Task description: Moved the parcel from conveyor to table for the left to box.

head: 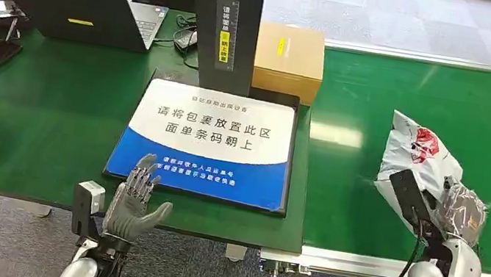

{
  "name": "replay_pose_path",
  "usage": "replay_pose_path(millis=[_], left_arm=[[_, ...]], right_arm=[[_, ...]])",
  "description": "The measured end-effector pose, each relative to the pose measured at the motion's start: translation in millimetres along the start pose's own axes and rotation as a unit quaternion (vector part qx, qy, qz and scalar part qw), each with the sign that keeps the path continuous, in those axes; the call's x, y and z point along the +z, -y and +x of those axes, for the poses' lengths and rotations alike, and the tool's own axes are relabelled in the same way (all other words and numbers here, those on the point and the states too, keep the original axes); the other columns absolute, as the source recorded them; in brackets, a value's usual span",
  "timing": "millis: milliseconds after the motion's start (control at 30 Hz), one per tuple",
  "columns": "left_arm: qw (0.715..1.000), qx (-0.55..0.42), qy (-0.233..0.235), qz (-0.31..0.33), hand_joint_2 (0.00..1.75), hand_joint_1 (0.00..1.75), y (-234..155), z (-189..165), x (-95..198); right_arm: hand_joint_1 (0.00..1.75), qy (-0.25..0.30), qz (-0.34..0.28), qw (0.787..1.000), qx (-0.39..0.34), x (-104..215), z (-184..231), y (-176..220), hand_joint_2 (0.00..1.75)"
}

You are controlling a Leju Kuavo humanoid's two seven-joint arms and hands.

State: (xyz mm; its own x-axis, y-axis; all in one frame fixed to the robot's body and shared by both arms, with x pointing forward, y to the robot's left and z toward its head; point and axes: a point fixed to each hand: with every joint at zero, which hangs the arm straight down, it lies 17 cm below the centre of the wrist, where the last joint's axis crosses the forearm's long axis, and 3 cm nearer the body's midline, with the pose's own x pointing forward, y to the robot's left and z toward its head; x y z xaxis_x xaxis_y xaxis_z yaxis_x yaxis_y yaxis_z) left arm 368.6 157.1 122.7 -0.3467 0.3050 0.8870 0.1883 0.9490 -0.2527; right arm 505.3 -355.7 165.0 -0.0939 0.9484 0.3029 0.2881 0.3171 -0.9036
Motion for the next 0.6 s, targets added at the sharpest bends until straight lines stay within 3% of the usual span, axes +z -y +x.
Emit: replay_pose_path(millis=[400,600], left_arm=[[1.000,0.002,0.001,0.000,1.75,0.00,1.4,0.3,-0.5],[1.000,0.006,0.004,-0.007,1.75,0.00,4.5,2.4,-3.8]], right_arm=[[1.75,0.008,-0.010,1.000,0.000,1.9,6.2,7.0,1.75],[1.75,0.053,-0.011,0.998,0.015,7.0,27.5,8.4,1.75]])
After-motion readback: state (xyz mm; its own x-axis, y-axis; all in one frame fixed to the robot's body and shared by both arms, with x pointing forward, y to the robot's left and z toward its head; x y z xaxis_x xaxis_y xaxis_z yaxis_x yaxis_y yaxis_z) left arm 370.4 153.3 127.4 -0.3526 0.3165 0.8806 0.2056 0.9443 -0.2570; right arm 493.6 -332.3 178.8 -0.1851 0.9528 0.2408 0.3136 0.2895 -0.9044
